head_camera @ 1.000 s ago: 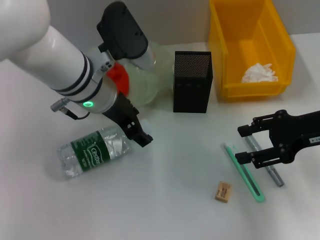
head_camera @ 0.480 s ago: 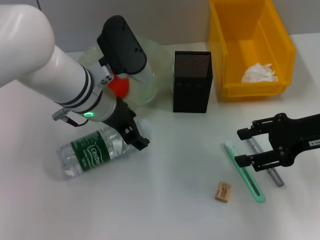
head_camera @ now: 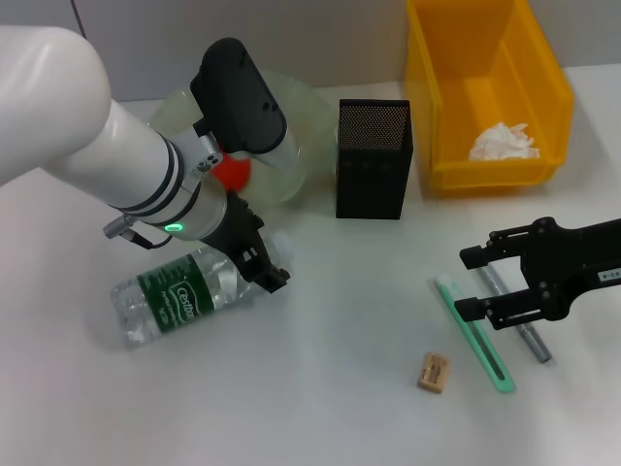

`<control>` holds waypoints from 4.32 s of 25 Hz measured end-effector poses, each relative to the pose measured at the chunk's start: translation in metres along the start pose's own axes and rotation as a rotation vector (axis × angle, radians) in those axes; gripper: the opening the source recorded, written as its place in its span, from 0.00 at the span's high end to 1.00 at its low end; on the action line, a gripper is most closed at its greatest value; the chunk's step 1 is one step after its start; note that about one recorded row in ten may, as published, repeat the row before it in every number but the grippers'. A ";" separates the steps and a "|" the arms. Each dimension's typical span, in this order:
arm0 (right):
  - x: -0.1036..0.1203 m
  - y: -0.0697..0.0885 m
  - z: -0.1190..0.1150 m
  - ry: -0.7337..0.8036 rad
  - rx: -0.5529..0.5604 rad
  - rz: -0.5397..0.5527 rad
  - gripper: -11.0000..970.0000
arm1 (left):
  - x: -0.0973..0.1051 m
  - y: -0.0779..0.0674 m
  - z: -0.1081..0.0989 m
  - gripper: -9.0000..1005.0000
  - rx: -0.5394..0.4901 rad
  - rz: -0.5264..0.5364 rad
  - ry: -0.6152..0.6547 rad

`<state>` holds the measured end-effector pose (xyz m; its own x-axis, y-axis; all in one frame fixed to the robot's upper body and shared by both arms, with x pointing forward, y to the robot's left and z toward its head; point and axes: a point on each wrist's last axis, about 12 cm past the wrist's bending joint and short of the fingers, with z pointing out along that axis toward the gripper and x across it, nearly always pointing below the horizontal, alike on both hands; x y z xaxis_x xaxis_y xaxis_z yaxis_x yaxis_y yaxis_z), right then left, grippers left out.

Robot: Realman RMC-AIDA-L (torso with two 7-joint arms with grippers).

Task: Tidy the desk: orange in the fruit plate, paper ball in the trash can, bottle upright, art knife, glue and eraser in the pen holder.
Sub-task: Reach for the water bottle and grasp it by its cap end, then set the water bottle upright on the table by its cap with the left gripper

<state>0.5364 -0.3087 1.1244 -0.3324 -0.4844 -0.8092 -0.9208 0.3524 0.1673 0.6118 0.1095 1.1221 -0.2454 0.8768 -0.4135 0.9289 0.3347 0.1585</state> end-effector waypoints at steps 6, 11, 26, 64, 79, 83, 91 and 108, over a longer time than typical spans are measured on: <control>-0.001 0.000 0.001 -0.002 -0.003 0.000 0.26 | -0.001 0.001 0.001 0.19 -0.015 0.008 -0.009; -0.001 -0.001 0.001 -0.005 0.002 0.000 0.26 | -0.001 -0.001 0.004 0.19 -0.019 0.023 -0.006; -0.001 -0.002 0.000 -0.010 0.006 0.000 0.26 | -0.002 -0.004 0.008 0.34 -0.034 0.047 -0.003; 0.001 -0.003 -0.003 -0.029 0.008 0.020 0.27 | -0.003 0.017 -0.032 0.55 0.085 -0.068 -0.112; 0.002 -0.006 -0.006 -0.042 0.010 0.032 0.27 | 0.005 0.031 -0.060 0.55 0.178 -0.129 -0.246; 0.001 -0.006 -0.006 -0.043 0.009 0.032 0.27 | 0.010 0.034 -0.065 0.55 0.192 -0.149 -0.267; 0.003 -0.007 -0.005 -0.045 0.011 0.040 0.27 | 0.016 0.038 -0.075 0.56 0.202 -0.172 -0.316; -0.001 -0.010 -0.004 -0.046 0.014 0.036 0.27 | 0.032 0.046 -0.090 0.56 0.202 -0.235 -0.377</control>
<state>0.5453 -0.3154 1.1258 -0.3554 -0.4336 -0.8280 -0.9053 0.3802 0.1895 0.6216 0.1838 1.1968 -0.3717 0.5872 -0.7190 0.9049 0.4022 -0.1394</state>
